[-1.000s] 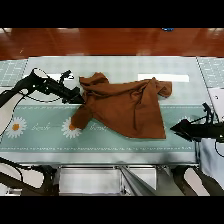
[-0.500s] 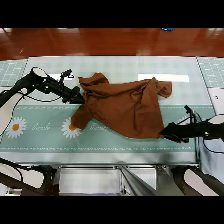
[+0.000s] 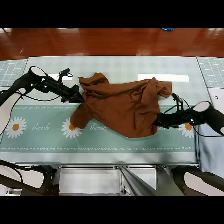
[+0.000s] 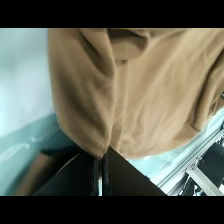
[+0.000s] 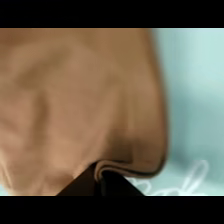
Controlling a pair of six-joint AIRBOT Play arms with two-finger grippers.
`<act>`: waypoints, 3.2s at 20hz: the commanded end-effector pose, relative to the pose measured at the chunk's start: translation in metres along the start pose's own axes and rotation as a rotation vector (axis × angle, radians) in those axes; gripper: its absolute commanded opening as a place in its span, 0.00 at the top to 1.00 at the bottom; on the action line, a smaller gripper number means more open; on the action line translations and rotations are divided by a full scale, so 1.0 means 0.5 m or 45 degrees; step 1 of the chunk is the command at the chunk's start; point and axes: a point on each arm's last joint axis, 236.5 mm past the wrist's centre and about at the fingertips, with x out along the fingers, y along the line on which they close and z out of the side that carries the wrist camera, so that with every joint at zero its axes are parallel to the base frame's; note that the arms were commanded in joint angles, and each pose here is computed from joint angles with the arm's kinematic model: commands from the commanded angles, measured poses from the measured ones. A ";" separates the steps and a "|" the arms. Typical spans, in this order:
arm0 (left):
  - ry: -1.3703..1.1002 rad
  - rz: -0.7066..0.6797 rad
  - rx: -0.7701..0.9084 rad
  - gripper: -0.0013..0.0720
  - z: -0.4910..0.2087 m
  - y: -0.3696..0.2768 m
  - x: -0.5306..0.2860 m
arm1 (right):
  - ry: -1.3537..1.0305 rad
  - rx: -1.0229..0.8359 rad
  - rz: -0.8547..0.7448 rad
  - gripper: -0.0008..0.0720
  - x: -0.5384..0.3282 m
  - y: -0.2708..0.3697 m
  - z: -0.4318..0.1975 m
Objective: Fold the shirts.
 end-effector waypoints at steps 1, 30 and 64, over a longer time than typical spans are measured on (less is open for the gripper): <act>-0.123 -0.003 0.047 0.95 0.015 -0.039 -0.069 | 0.046 -0.192 0.048 0.96 -0.041 0.095 0.009; -1.345 0.533 1.140 0.95 -0.452 -0.573 -0.735 | -1.530 -0.862 -0.197 0.96 -0.963 0.503 -0.209; -0.640 0.190 -0.441 0.29 -0.179 0.270 -0.266 | -0.529 0.328 -0.105 0.42 -0.351 -0.133 0.132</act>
